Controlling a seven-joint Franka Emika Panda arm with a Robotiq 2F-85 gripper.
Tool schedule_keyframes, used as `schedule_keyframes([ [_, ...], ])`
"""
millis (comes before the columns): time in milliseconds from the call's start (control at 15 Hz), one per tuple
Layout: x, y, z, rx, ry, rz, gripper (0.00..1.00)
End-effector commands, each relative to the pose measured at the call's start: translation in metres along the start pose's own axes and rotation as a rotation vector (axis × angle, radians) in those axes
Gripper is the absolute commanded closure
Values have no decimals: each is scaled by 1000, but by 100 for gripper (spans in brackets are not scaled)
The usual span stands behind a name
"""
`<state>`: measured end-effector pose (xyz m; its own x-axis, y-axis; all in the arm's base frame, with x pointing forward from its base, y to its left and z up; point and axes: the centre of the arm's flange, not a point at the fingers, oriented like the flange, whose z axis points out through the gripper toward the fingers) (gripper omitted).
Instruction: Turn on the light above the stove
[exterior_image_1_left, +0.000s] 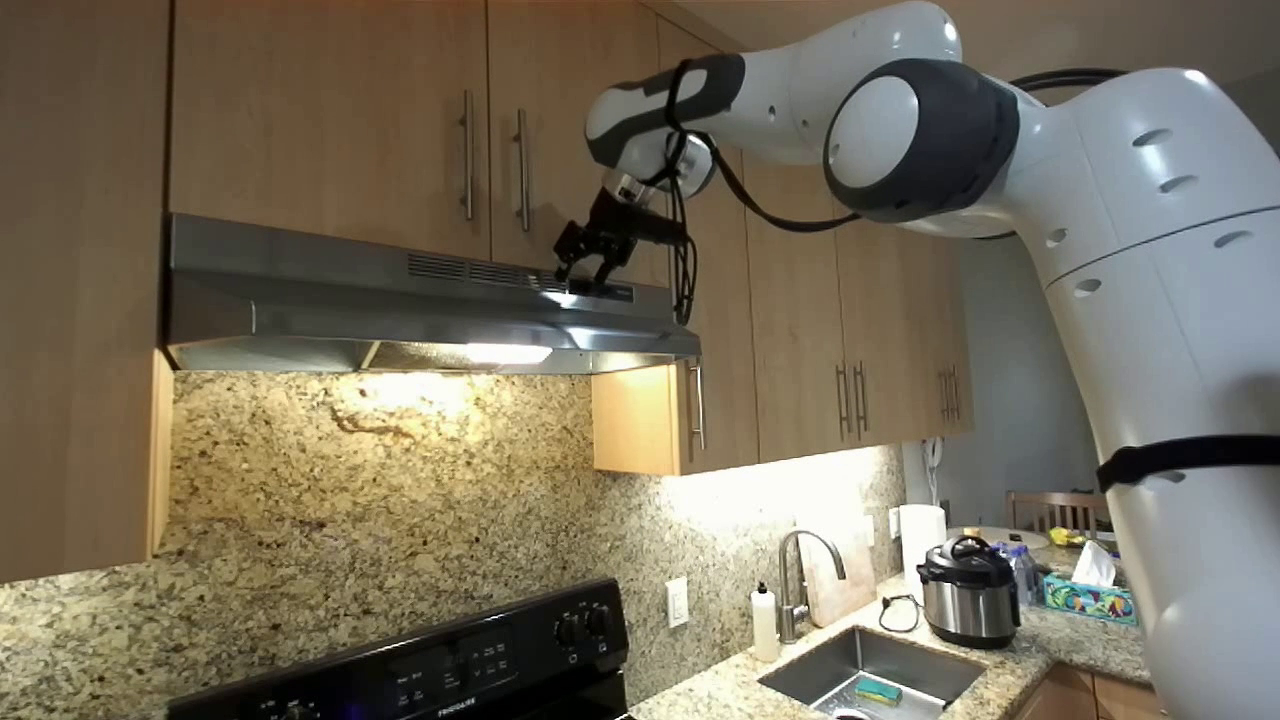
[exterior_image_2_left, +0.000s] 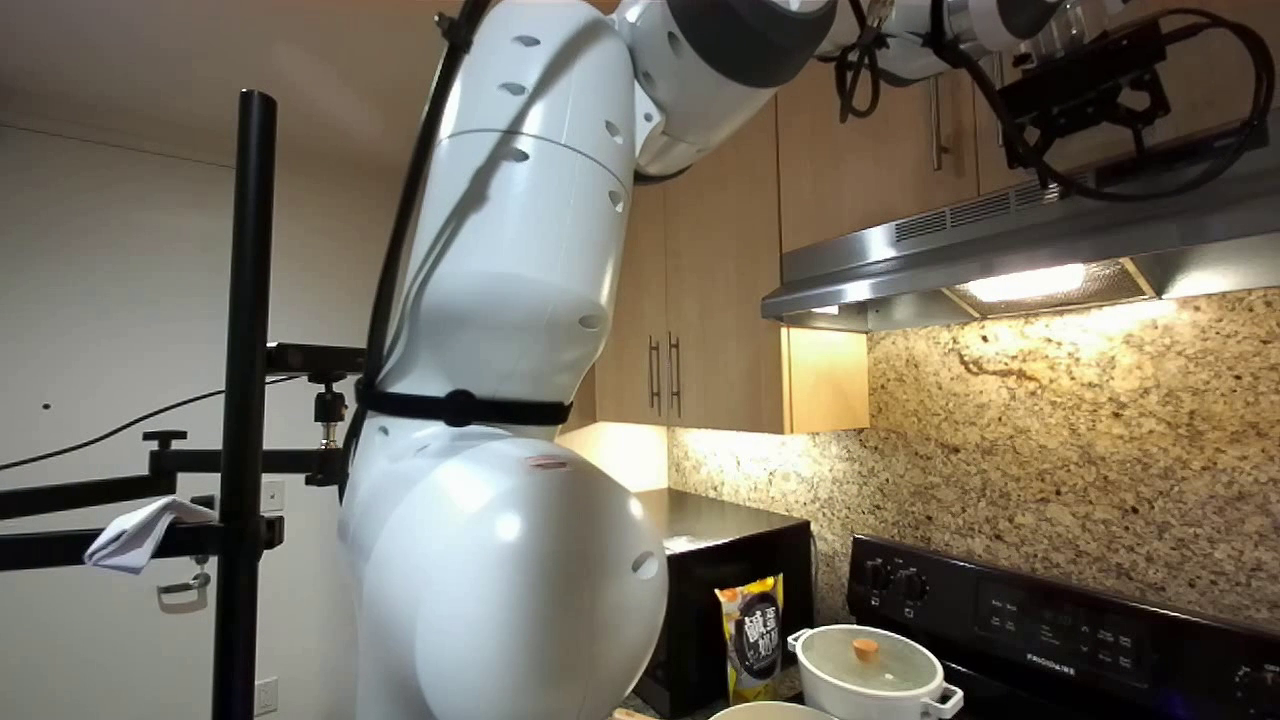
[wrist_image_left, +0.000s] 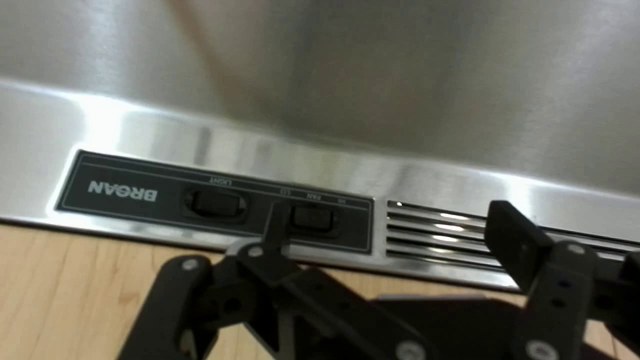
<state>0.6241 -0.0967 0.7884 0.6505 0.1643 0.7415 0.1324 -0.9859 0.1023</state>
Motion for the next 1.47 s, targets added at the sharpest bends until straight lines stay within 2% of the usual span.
schedule_keyframes([
  [0, -3, -23, -20, -33, -5, -22, 0],
  [733, 7, -54, -19, -115, -75, 73, 0],
  [1267, -10, -65, -24, -140, -102, 190, 0],
  [1333, 8, -54, -12, -127, -69, 169, 0],
  [1400, 8, -55, -13, -127, -69, 170, 0],
])
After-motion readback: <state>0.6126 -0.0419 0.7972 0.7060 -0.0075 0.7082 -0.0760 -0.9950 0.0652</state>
